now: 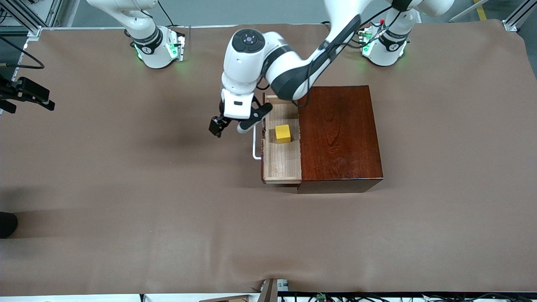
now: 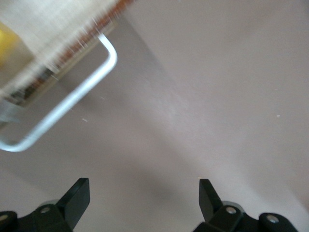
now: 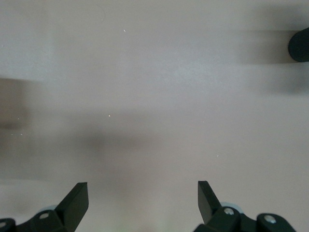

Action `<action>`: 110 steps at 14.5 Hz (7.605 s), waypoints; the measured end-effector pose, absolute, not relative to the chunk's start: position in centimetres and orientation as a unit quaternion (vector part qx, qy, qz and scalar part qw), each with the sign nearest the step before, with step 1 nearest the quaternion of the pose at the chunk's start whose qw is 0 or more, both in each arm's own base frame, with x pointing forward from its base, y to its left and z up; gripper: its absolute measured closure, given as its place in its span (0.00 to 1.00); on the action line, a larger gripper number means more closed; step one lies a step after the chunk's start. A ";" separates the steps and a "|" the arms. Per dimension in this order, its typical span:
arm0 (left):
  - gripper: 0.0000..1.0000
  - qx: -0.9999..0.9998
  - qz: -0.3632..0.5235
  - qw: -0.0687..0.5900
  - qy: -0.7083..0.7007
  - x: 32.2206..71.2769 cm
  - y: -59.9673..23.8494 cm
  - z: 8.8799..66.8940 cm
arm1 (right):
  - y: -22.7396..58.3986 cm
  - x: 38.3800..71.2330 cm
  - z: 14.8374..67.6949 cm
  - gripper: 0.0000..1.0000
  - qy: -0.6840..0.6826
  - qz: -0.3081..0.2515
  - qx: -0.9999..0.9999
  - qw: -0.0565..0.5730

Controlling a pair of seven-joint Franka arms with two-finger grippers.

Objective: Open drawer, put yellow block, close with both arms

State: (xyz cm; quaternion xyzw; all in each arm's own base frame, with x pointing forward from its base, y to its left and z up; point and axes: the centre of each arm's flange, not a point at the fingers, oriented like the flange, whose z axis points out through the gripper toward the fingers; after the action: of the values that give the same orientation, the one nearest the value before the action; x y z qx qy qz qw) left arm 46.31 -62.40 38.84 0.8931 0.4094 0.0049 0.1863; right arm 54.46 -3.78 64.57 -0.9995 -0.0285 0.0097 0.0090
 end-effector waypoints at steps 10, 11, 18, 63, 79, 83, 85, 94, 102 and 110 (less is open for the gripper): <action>0.00 0.857 0.034 0.116 0.502 46.4 -62.6 28.0 | -4.2 54.4 64.6 0.00 -0.034 0.009 -0.999 0.009; 0.00 0.855 0.036 0.104 0.507 46.7 -62.2 27.6 | -4.4 54.4 64.6 0.00 -0.032 0.010 -0.999 0.009; 0.00 0.852 0.036 0.059 0.519 46.5 -61.7 27.6 | -5.3 54.1 64.3 0.00 -0.024 0.022 -0.999 0.009; 0.00 0.941 0.042 -0.069 0.329 58.8 -29.8 57.8 | -4.9 54.1 64.4 0.00 -0.027 0.021 -0.999 0.008; 0.00 0.988 -0.032 -0.069 0.134 57.4 -4.8 62.7 | -4.8 54.1 64.4 0.00 -0.028 0.021 -0.999 0.008; 0.00 0.996 -0.026 -0.062 0.051 56.5 -3.3 63.5 | -4.8 54.1 64.4 0.00 -0.028 0.021 -0.999 0.008; 0.00 0.998 -0.019 -0.060 0.024 56.4 -3.4 64.1 | -4.8 54.1 64.4 0.00 -0.028 0.021 -0.999 0.008; 0.00 1.000 -0.001 -0.022 -0.020 54.5 -2.3 65.5 | -4.8 54.1 64.4 0.00 -0.028 0.021 -0.999 0.008; 0.00 0.999 0.011 -0.018 -0.025 51.3 -2.2 65.1 | -4.9 54.1 64.4 0.00 -0.028 0.021 -0.999 0.009; 0.00 1.000 0.019 0.001 0.020 50.7 -3.2 65.9 | -4.9 54.1 64.3 0.00 -0.028 0.022 -0.999 0.009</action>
State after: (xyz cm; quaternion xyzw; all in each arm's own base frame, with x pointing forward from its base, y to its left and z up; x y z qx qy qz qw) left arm 50.66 -3.15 65.87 0.9996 0.0197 0.0187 0.0011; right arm 54.12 -4.86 64.33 -0.9993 -0.0277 0.0222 0.0087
